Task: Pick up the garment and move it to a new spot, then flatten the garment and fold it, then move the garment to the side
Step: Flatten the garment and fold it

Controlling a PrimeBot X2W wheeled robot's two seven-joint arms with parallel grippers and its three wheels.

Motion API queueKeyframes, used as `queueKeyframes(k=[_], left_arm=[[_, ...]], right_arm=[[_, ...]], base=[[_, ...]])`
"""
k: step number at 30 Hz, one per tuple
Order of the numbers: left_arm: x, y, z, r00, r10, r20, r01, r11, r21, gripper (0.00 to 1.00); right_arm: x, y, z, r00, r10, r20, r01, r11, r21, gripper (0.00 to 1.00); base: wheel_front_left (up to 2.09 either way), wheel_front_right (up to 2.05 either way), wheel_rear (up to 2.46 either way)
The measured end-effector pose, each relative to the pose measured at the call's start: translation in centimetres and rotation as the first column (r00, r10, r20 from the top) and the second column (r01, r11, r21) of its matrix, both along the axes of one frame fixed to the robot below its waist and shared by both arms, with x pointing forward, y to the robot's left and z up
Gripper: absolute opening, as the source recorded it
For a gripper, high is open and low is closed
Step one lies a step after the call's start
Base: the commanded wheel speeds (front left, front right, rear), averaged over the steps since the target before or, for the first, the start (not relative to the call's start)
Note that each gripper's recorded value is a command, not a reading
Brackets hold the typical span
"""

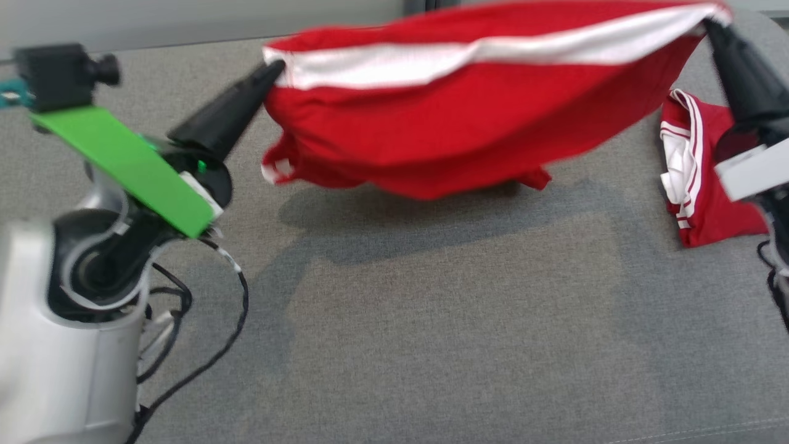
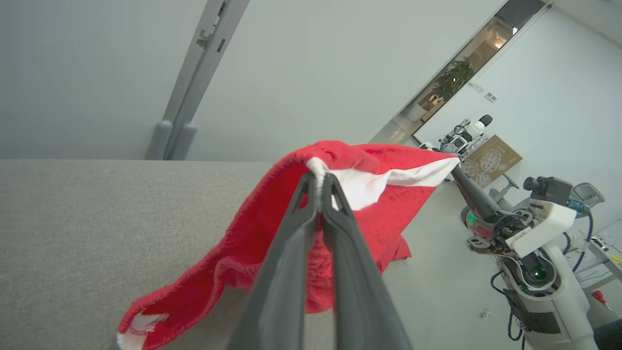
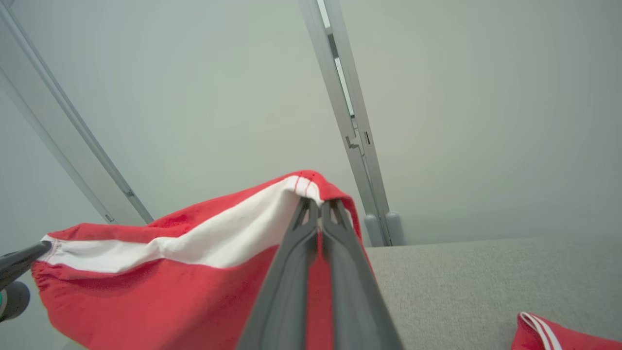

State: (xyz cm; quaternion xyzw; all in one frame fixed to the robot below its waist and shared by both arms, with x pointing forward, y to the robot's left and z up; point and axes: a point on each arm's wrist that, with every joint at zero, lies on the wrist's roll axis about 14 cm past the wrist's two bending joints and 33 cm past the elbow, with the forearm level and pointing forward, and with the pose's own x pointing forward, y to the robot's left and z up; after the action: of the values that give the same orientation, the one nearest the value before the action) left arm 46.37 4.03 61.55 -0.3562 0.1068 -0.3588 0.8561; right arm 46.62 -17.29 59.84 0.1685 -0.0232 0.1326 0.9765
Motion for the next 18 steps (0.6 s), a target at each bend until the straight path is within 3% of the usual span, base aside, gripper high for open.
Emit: queueKeyframes(k=[3, 6, 9, 11, 13, 15, 18], left_arm=[[-0.4, 1.7, 5.9, 0.99, 0.037, 0.139, -0.024, 0.995, -0.092, 0.0], [-2.4, 1.9, 9.8, 0.974, 0.014, 0.225, 0.021, 0.988, -0.155, 0.0], [-5.3, 1.6, 13.3, 0.952, -0.041, 0.304, 0.103, 0.976, -0.192, 0.0], [-7.8, 1.2, 15.7, 0.928, -0.088, 0.362, 0.174, 0.962, -0.211, 0.0], [-10.6, 0.6, 18.0, 0.899, -0.145, 0.413, 0.258, 0.937, -0.235, 0.0], [-12.3, 0.2, 19.3, 0.885, -0.182, 0.429, 0.307, 0.92, -0.243, 0.0], [-11.8, 0.2, 19.4, 0.903, -0.188, 0.386, 0.296, 0.924, -0.242, 0.0]], right_arm=[[-0.3, -1.7, 6.5, 0.985, -0.04, 0.167, 0.011, 0.985, 0.172, 0.0], [-2.1, -1.6, 9.8, 0.967, 0.015, 0.254, -0.082, 0.963, 0.258, 0.0], [-5.2, 0.1, 13.0, 0.931, 0.134, 0.34, -0.257, 0.902, 0.346, 0.0], [-7.7, 0.1, 15.4, 0.897, 0.169, 0.408, -0.339, 0.855, 0.393, 0.0], [-10.3, -1.0, 18.3, 0.855, 0.163, 0.492, -0.386, 0.833, 0.396, 0.0], [-11.9, -2.1, 19.8, 0.838, 0.163, 0.52, -0.388, 0.849, 0.358, 0.0], [-11.1, -3.2, 18.8, 0.893, 0.164, 0.42, -0.313, 0.896, 0.316, 0.0]], base=[[0.0, 0.0, 0.0], [0.0, 0.0, 0.0], [0.0, 0.0, 0.0], [0.0, 0.0, 0.0], [0.0, 0.0, 0.0], [0.0, 0.0, 0.0], [0.0, 0.0, 0.0]])
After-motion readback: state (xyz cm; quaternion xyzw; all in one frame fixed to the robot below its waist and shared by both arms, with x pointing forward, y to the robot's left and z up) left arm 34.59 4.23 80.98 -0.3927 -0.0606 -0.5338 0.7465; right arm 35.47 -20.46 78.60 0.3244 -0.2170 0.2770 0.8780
